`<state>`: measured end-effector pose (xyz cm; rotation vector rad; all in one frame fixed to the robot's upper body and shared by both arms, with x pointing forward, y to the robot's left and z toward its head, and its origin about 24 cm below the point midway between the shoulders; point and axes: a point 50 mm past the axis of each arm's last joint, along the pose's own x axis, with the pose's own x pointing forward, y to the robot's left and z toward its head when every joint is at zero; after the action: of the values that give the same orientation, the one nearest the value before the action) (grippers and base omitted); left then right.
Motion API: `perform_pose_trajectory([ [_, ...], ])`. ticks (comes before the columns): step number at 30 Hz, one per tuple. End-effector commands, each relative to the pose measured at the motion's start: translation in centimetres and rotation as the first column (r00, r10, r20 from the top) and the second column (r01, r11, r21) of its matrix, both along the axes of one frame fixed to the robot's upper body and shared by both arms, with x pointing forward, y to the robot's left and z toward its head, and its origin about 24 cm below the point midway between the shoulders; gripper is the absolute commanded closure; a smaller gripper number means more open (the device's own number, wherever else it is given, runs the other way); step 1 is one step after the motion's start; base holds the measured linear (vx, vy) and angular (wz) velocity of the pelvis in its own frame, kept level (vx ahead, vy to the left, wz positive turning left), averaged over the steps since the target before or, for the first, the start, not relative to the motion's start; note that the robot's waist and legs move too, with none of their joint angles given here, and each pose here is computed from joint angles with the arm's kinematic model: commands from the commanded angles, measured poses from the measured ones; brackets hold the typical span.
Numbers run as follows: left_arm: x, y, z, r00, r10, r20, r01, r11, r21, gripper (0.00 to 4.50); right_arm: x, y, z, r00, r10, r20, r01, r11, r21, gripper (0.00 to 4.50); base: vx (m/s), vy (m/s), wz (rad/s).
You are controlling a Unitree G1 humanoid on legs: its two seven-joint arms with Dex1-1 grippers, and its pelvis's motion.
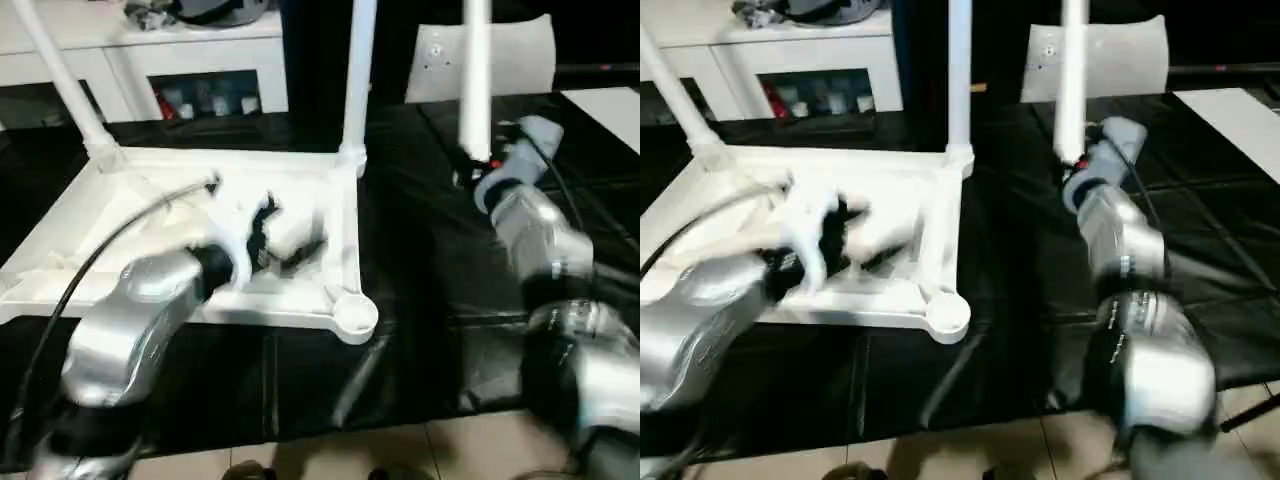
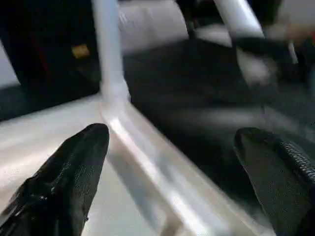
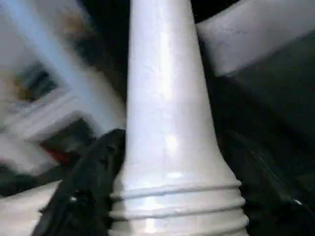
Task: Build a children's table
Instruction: Pick table leg
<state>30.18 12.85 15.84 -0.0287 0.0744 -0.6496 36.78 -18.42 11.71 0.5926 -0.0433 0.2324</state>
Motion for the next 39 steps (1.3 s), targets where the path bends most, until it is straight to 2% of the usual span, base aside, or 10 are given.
perform_pose_trajectory([
  [1, 0.6, 0.2, 1.2, 1.000, 0.023, 0.019, -0.021, 0.995, -0.095, 0.00, -1.5, 1.0, 2.8, 0.971, 0.136, 0.197, -0.158, 0.983, 0.097, 1.78, 0.000, 0.000, 0.00],
  [3, 1.2, -0.4, 2.3, 1.000, 0.010, 0.024, -0.005, 0.979, -0.205, 0.00, -3.8, 2.6, 2.9, 0.914, 0.307, 0.264, -0.340, 0.936, 0.087, 1.78, 0.000, 0.000, 0.00],
  [9, 1.6, -1.6, 4.1, 0.997, -0.074, 0.027, 0.079, 0.921, -0.382, 0.00, -6.7, 4.0, 2.5, 0.806, 0.519, 0.283, -0.555, 0.830, 0.059, 1.80, 0.000, 0.000, 0.00],
  [10, 1.8, -2.3, 4.7, 0.991, -0.130, 0.013, 0.121, 0.881, -0.457, 0.00, -7.9, 4.4, 2.4, 0.742, 0.605, 0.289, -0.644, 0.763, 0.057, 1.80, 0.000, 0.000, 0.00],
  [16, 1.9, -3.4, 6.0, 0.976, -0.218, 0.008, 0.182, 0.792, -0.583, 0.00, -9.4, 5.0, 2.3, 0.646, 0.715, 0.267, -0.749, 0.661, 0.042, 1.80, 0.000, 0.000, 0.00],
  [18, 1.5, -4.1, 6.7, 0.948, -0.319, 0.020, 0.254, 0.714, -0.653, 0.00, -10.3, 5.4, 2.0, 0.602, 0.763, 0.236, -0.788, 0.615, 0.024, 1.80, 0.000, 0.000, 0.00],
  [25, 0.9, -4.1, 5.6, 0.938, -0.347, 0.000, 0.279, 0.754, -0.594, 0.17, -10.5, 6.2, 1.7, 0.566, 0.799, 0.202, -0.815, 0.579, -0.007, 1.80, 0.000, 0.000, 0.00],
  [29, 0.1, -3.8, 5.6, 0.930, -0.365, 0.046, 0.323, 0.748, -0.580, 0.34, -10.4, 6.2, 1.5, 0.577, 0.796, 0.184, -0.807, 0.590, -0.021, 1.80, 0.000, 0.000, 0.00],
  [34, 0.1, -3.2, 5.5, 0.946, -0.298, 0.128, 0.321, 0.807, -0.496, 0.34, -9.9, 6.1, 1.3, 0.612, 0.773, 0.166, -0.779, 0.626, -0.042, 1.80, 0.000, 0.000, 0.00],
  [39, -0.4, -3.4, 5.2, 0.930, -0.328, 0.166, 0.367, 0.831, -0.418, 0.34, -9.9, 6.3, 0.9, 0.597, 0.790, 0.138, -0.790, 0.609, -0.066, 1.80, 0.000, 0.000, 0.00],
])
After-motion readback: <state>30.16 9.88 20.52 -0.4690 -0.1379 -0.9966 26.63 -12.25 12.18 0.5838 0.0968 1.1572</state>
